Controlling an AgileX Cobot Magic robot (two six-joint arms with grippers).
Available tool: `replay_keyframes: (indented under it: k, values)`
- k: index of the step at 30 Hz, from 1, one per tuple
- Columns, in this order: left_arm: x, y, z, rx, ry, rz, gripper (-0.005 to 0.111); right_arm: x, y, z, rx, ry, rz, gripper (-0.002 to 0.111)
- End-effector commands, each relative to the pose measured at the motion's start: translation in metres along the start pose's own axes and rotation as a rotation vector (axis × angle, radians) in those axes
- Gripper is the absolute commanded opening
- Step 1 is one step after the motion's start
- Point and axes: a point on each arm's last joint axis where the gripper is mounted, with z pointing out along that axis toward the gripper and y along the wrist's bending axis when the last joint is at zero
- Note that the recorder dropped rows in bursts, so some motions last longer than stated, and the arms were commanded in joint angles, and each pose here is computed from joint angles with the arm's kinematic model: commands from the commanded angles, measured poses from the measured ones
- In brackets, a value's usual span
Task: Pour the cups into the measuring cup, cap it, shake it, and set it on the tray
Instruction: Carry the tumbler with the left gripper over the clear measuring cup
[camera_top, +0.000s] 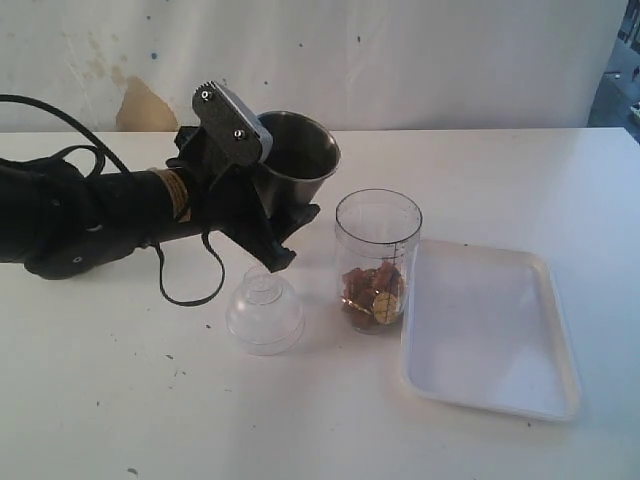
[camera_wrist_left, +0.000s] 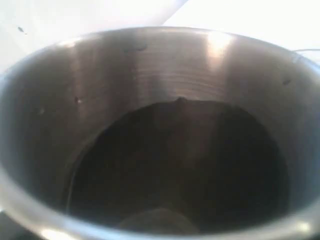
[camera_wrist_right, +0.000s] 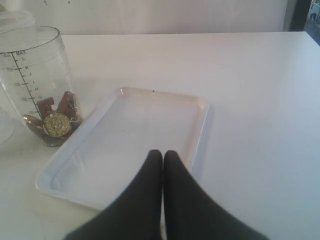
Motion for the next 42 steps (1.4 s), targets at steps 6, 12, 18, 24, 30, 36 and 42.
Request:
replay_keyframes:
  k: [6,12,18,24,30,36,42]
  values:
    - [-0.043,0.004,0.005,-0.013,-0.110,0.113,0.000,0.001,0.000,0.000,0.002,-0.001,0.005,0.000]
    - [-0.038,0.005,0.005,-0.021,-0.048,0.178,0.000,0.001,0.000,0.000,0.002,-0.001,0.005,0.000]
    - [-0.037,0.006,0.005,-0.024,-0.038,0.152,0.000,0.001,0.000,0.000,0.002,-0.001,0.005,0.000]
    - [-0.042,0.006,0.005,-0.025,-0.076,0.090,0.000,0.001,0.000,0.000,0.002,-0.001,0.005,0.000]
    - [-0.052,0.011,0.006,-0.038,-0.097,0.055,0.000,0.001,0.000,0.000,0.002,-0.001,0.005,0.000]
    - [-0.049,0.007,0.012,-0.024,-0.096,0.053,0.000,0.001,0.000,0.000,0.002,-0.001,0.005,0.000]
    - [-0.045,-0.002,0.021,0.008,-0.126,0.056,0.000,0.001,0.000,0.000,0.002,-0.001,0.005,0.000]
